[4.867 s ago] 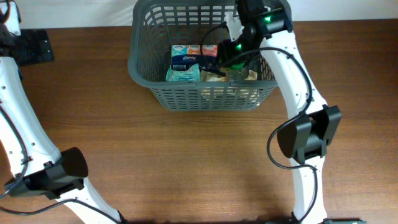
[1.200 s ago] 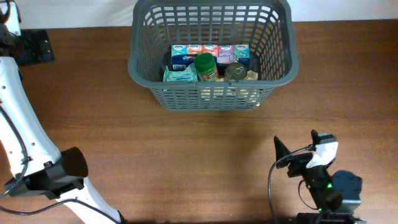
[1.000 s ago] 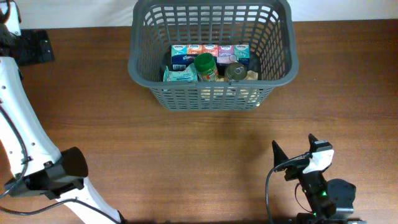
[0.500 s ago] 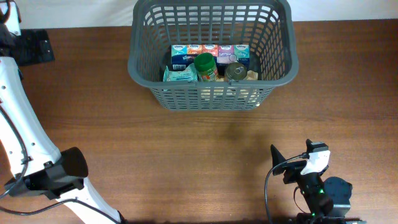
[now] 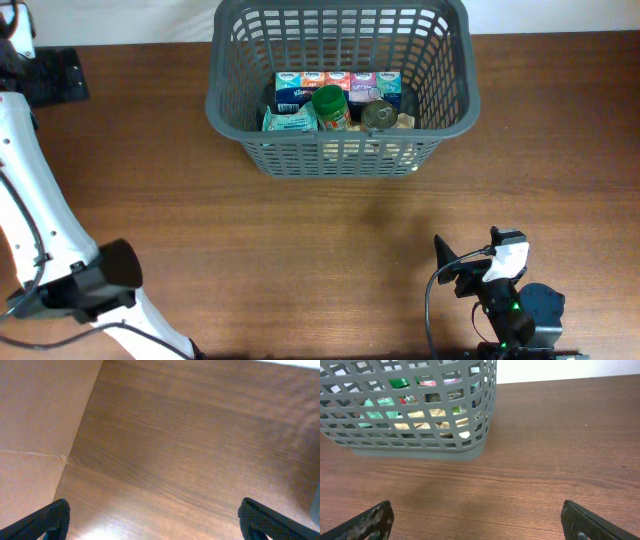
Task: Pack container
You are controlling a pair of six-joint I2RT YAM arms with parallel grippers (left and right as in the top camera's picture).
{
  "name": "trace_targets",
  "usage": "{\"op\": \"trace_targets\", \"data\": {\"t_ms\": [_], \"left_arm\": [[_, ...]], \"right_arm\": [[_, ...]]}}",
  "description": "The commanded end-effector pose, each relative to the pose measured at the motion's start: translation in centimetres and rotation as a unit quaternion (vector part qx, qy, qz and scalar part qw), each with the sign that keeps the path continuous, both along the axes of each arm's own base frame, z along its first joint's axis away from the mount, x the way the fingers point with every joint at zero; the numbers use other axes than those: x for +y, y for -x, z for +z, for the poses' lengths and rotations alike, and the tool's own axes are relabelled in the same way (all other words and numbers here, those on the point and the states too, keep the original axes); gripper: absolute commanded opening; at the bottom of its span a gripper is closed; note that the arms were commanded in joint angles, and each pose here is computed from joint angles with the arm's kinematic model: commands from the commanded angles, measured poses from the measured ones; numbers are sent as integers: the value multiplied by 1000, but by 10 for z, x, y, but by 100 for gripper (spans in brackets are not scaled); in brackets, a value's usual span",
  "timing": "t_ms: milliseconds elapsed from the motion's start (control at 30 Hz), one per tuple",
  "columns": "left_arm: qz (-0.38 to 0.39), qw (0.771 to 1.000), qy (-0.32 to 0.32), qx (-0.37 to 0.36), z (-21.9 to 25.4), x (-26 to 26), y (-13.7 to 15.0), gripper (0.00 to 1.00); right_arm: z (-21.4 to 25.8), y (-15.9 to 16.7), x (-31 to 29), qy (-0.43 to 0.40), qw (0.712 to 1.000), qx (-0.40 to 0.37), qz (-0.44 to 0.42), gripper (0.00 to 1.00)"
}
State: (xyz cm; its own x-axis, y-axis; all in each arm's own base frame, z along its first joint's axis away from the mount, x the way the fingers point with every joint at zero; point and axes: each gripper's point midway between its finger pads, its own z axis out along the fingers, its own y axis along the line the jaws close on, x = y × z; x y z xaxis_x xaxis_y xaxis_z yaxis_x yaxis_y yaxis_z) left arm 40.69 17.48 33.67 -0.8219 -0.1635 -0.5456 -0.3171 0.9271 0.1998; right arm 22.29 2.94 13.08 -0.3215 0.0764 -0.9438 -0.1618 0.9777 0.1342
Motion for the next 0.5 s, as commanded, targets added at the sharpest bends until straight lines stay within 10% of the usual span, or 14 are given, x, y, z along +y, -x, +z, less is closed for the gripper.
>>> {"op": "trace_targets", "data": {"t_ms": [0, 167, 300, 467], "left_arm": [[-36, 999, 7, 4, 13, -47, 34, 99], [-91, 993, 22, 71, -28, -102, 109, 99], [-165, 980, 46, -98, -24, -144, 106, 99], [-240, 904, 20, -354, 10, -175, 118, 99]], "right_arm": [[-1, 0, 0, 0, 1000, -1, -1, 99], [-1, 0, 0, 0, 1000, 0, -1, 99], [-1, 0, 0, 0, 1000, -1, -1, 99], [-1, 0, 0, 0, 1000, 0, -1, 99]]}}
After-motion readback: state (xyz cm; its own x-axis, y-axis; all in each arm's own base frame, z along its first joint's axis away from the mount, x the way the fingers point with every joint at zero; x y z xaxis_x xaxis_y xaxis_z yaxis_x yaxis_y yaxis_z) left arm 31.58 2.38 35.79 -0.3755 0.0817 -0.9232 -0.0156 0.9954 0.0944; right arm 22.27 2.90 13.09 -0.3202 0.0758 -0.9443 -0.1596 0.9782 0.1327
